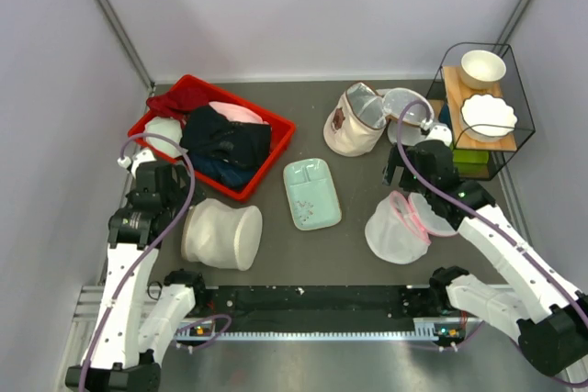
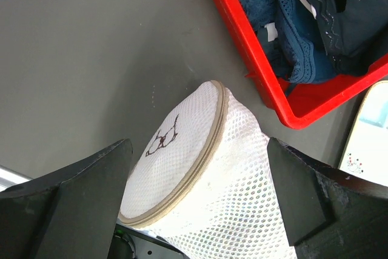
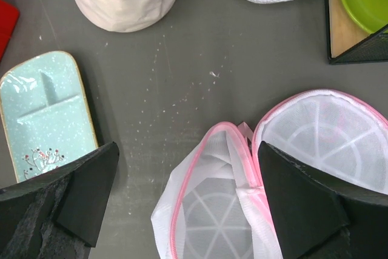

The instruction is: Unzip the laundry bag and remove the bra

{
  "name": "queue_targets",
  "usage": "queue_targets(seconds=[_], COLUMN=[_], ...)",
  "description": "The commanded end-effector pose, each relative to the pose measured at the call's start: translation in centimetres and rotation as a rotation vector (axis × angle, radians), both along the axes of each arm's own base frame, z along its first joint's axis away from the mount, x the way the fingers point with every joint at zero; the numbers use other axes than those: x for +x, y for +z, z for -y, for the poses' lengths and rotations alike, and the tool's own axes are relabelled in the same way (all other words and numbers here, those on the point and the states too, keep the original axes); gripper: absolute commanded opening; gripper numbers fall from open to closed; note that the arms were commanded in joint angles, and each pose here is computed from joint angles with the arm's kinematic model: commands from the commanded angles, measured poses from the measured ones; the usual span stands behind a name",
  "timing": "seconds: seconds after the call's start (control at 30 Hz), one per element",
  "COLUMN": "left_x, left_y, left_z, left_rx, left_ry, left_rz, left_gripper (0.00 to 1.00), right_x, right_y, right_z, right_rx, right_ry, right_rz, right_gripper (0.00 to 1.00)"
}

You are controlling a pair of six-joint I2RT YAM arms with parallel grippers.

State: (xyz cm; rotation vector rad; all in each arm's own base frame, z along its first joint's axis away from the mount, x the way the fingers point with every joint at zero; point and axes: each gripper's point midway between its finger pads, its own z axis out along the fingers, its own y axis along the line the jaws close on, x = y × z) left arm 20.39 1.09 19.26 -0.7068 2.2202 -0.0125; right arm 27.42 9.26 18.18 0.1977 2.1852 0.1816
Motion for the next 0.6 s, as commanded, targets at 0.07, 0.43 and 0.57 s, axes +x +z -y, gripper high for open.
queue_targets(seconds=[0.07, 0.43, 0.57], left_x=[0.4, -0.3, -0.7], left_y=[-1.1, -3.7, -5.3], left_z=[0.4, 0.0, 0.0], left_rx=[-0.038, -0.068, -0.094], left_ry=[0.017, 0.121, 0.169], left_rz=[-0.002, -0.098, -0.127], left_gripper=[0.99, 0.96, 0.96], right_x=[0.2, -0.3, -0.4], right_y=[0.4, -0.4, -0.3], right_z=[-0.7, -0.7, -0.5], right_rx=[0.024, 0.034, 0.04], right_ry=[0.015, 0.012, 0.004], right_rz=[0.026, 0.007, 0.014], right_gripper=[0.99, 0.99, 0.99])
